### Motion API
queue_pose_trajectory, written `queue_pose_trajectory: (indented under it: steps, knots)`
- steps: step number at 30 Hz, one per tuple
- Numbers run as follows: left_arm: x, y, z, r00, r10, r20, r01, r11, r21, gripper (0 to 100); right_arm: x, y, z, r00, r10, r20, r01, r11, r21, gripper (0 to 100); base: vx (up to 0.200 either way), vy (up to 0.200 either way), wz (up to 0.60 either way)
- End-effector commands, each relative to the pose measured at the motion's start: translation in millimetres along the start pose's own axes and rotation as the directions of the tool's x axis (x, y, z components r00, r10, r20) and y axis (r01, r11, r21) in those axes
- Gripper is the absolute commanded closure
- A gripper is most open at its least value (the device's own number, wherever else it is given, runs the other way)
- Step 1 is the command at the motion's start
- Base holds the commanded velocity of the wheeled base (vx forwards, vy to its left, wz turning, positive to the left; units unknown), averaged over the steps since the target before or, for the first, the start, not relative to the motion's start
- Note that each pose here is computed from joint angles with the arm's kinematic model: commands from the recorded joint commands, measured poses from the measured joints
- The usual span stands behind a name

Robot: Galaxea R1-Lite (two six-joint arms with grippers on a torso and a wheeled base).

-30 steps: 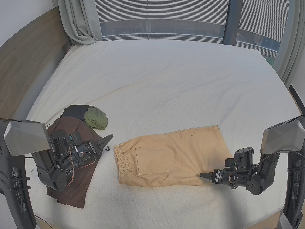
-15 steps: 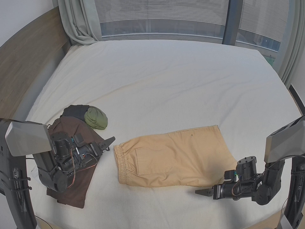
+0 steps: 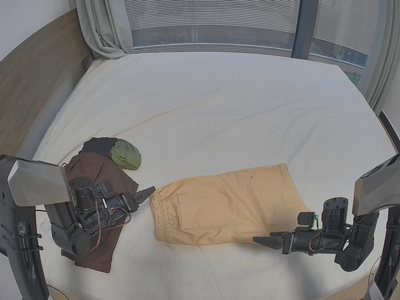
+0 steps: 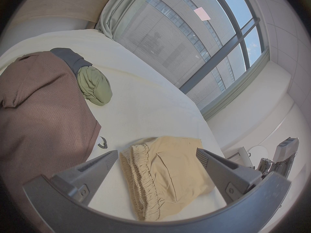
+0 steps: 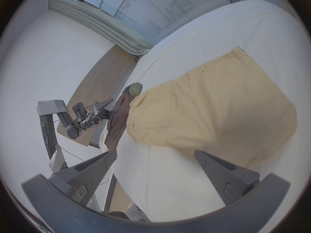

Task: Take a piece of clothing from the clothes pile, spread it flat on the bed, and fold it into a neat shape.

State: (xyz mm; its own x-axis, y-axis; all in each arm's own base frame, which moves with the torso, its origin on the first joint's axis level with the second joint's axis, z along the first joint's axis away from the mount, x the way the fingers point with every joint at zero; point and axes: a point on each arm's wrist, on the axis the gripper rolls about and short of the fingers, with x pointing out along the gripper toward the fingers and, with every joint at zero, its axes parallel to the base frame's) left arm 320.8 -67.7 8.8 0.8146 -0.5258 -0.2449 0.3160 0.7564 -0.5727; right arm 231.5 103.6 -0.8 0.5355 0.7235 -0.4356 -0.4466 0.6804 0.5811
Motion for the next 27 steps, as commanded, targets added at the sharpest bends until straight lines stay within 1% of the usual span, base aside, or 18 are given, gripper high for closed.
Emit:
queue_pose_trajectory:
  steps: [1, 3, 4, 5, 7, 10, 11, 13, 14, 19, 27]
  knots:
    - [-2, -1, 1, 1.000, -0.001, 0.001, 0.001, 1.000, 0.002, 0, -15, 16, 24, 0.993, 0.043, 0.110, -0.038, 0.998, -0.052, 0, 0.000, 0.000, 0.00]
    - [-1, -2, 0, 1.000, -0.007, -0.002, 0.007, 1.000, 0.006, 0, -18, 21, 33, 0.987, 0.063, 0.151, -0.052, 0.996, -0.070, 0, 0.000, 0.000, 0.00]
    - [-1, -3, 0, 1.000, -0.007, -0.004, 0.007, 1.000, 0.006, 0, -19, 22, 34, 0.986, 0.065, 0.155, -0.054, 0.996, -0.073, 0, 0.000, 0.000, 0.00]
    - [-1, -4, 1, 1.000, -0.012, 0.000, 0.011, 1.000, 0.010, 0, -22, 22, 39, 0.982, 0.063, 0.178, -0.050, 0.996, -0.077, 0, 0.000, 0.000, 0.00]
    - [-1, -4, 2, 1.000, -0.013, 0.003, 0.013, 1.000, 0.011, 0, -24, 21, 40, 0.980, 0.062, 0.187, -0.048, 0.996, -0.075, 0, 0.000, 0.000, 0.00]
    - [-3, -6, 4, 0.999, -0.032, -0.002, 0.032, 0.999, 0.012, 0, -25, 16, 46, 0.975, 0.051, 0.215, -0.036, 0.997, -0.074, 0, 0.000, 0.000, 0.00]
    - [-3, -5, 3, 0.999, -0.039, -0.011, 0.039, 0.999, 0.009, 0, -26, 12, 51, 0.971, 0.041, 0.236, -0.025, 0.997, -0.072, 0, 0.000, 0.000, 0.00]
    - [-3, -4, 0, 0.999, -0.040, -0.021, 0.040, 0.999, 0.006, 0, -26, 9, 55, 0.968, 0.035, 0.249, -0.018, 0.997, -0.071, 0, 0.000, 0.000, 0.00]
    - [-1, -1, -4, 0.999, -0.035, -0.036, 0.035, 0.999, -0.001, 0, -27, 5, 58, 0.965, 0.023, 0.262, -0.006, 0.998, -0.066, 0, 0.000, 0.000, 0.00]
    - [5, 5, -14, 0.998, -0.024, -0.063, 0.023, 1.000, -0.018, 0, -24, -5, 63, 0.960, 0.004, 0.280, 0.012, 0.998, -0.056, 0, 0.000, 0.000, 0.00]
    - [15, 13, -27, 0.995, -0.015, -0.094, 0.010, 0.999, -0.050, 0, -24, -6, 64, 0.959, 0.002, 0.282, 0.014, 0.998, -0.055, 0, 0.000, 0.000, 0.00]
